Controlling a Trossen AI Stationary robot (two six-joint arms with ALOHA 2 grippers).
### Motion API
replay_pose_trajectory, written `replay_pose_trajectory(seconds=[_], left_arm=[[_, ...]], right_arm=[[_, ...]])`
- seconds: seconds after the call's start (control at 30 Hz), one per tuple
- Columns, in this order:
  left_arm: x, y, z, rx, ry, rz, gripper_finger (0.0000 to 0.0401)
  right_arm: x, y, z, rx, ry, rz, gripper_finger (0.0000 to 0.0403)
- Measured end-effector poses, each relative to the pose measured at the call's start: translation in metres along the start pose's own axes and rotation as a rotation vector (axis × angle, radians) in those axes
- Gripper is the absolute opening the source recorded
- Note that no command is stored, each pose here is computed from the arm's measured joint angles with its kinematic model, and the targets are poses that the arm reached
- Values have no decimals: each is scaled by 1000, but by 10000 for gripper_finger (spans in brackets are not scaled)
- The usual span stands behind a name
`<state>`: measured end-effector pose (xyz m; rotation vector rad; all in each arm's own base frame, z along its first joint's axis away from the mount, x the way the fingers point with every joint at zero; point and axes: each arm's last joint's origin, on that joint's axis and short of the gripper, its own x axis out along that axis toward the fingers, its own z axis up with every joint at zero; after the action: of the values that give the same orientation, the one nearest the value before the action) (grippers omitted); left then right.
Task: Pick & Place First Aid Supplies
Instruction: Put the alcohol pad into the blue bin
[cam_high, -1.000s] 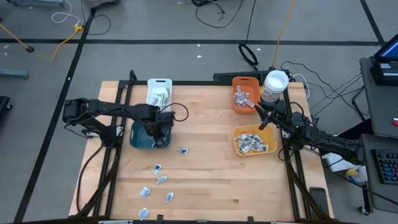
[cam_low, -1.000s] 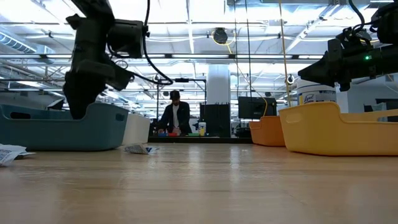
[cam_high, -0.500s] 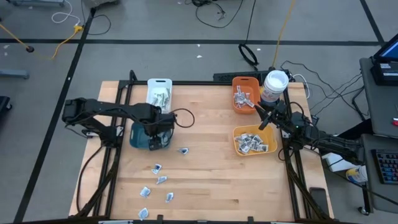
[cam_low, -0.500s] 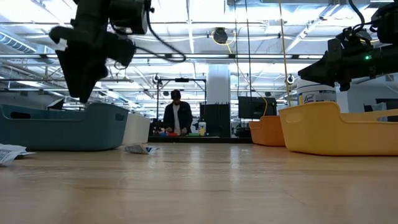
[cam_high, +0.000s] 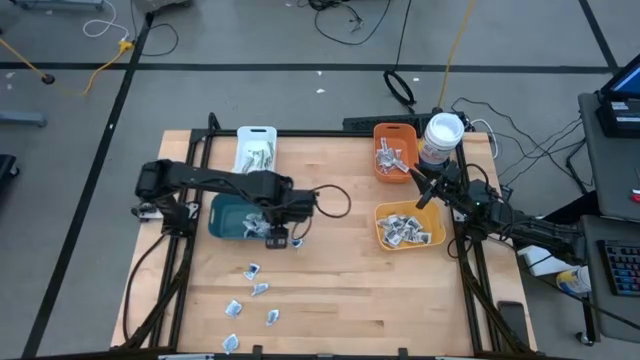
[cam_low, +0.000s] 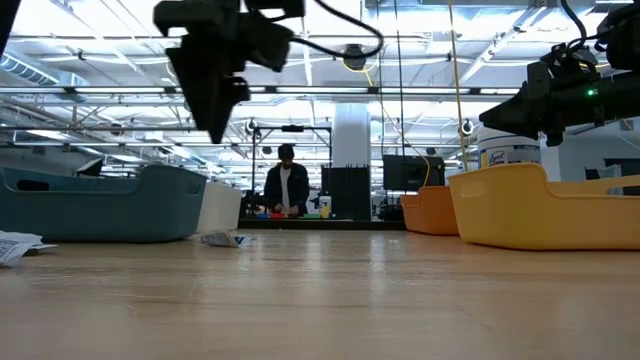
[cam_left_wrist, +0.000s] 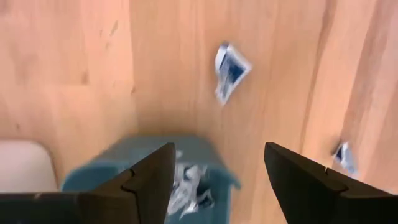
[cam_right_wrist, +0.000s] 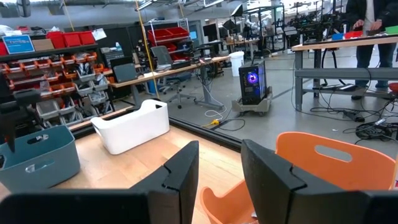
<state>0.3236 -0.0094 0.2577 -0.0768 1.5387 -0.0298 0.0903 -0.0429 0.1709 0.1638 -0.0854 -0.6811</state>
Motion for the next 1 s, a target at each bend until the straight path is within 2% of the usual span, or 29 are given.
replay_pose_trajectory(seconds=[0.23, 0.6, 0.8, 1.0], left_arm=[[4, -11, 25, 55, 1, -4, 255], [51, -32, 41, 105, 105, 4, 241], [72, -37, 50, 106, 98, 101, 245], [95, -37, 54, 113, 158, 135, 235]], right_arm=[[0, 0, 0, 0, 0, 0, 116], [0, 0, 0, 0, 0, 0, 116], [0, 0, 0, 0, 0, 0, 116], [0, 0, 0, 0, 0, 0, 116]])
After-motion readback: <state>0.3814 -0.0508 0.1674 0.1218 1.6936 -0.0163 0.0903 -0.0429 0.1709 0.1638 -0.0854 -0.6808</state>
